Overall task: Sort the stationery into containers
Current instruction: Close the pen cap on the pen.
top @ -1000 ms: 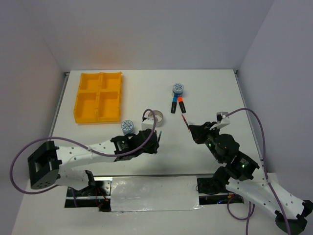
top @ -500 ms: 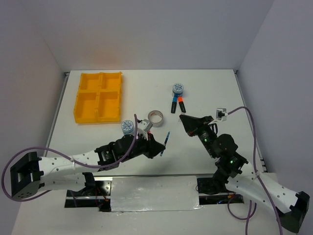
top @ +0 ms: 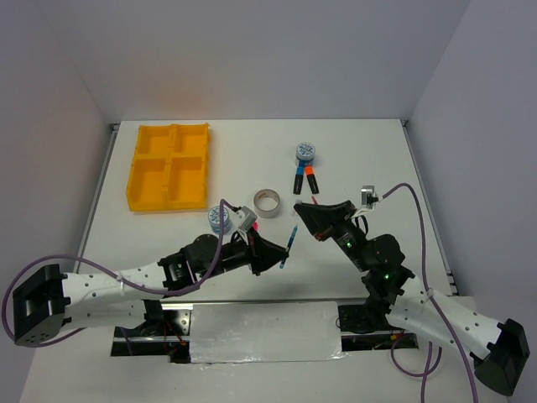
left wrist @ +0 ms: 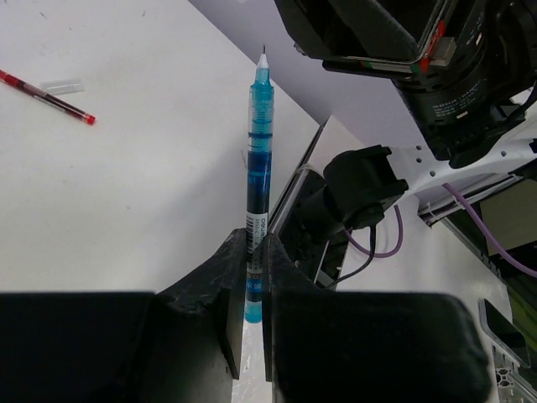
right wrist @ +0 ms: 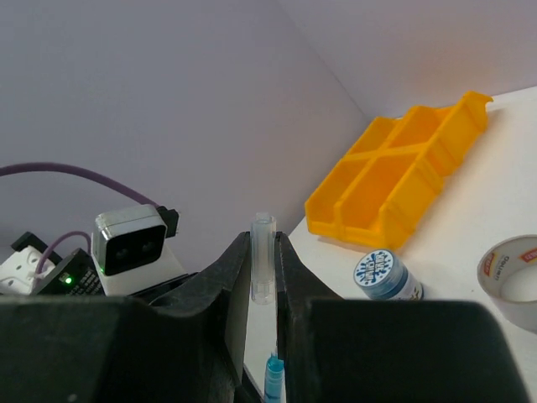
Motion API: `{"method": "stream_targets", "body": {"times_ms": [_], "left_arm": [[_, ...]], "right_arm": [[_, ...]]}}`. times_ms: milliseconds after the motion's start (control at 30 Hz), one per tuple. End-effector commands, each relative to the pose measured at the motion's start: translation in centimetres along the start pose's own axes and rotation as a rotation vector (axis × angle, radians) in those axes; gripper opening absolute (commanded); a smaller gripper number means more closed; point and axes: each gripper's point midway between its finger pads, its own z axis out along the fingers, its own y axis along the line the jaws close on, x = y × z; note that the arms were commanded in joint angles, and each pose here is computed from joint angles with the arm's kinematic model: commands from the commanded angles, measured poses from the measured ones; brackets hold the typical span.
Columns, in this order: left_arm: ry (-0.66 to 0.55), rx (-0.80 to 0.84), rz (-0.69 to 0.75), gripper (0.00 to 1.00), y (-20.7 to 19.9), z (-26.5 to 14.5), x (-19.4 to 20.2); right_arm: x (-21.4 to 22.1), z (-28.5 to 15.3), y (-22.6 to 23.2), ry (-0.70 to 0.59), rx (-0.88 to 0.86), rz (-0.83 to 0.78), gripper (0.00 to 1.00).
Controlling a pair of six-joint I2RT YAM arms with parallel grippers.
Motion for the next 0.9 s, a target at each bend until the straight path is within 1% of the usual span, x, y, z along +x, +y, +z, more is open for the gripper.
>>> {"method": "stream_targets", "body": {"times_ms": [0, 333, 533, 867], "left_arm": [[-0.081, 0.084, 0.031, 0.00, -2.1, -0.2, -2.3], [-0.108, 0.067, 0.032, 0.00, -1.7, -1.0, -2.6], [-0.127, 0.055, 0.035, 0.00, -1.6, -1.3, -3.2], [-0.115, 0.056, 0.036, 0.00, -1.5, -1.2, -2.8]], "right_arm": [[-0.9, 0.0, 1.8, -0.037, -0.087, 0.017, 0.00], [-1.1, -0.8, 1.6, -0.057, -0.083, 0.027, 0.00], [-0.6, -0.9, 1.6, -0.044, -0.098, 0.046, 0.00], [-0.6, -0.4, 1.6, -0.047, -0.093, 0.061, 0.00]]}}
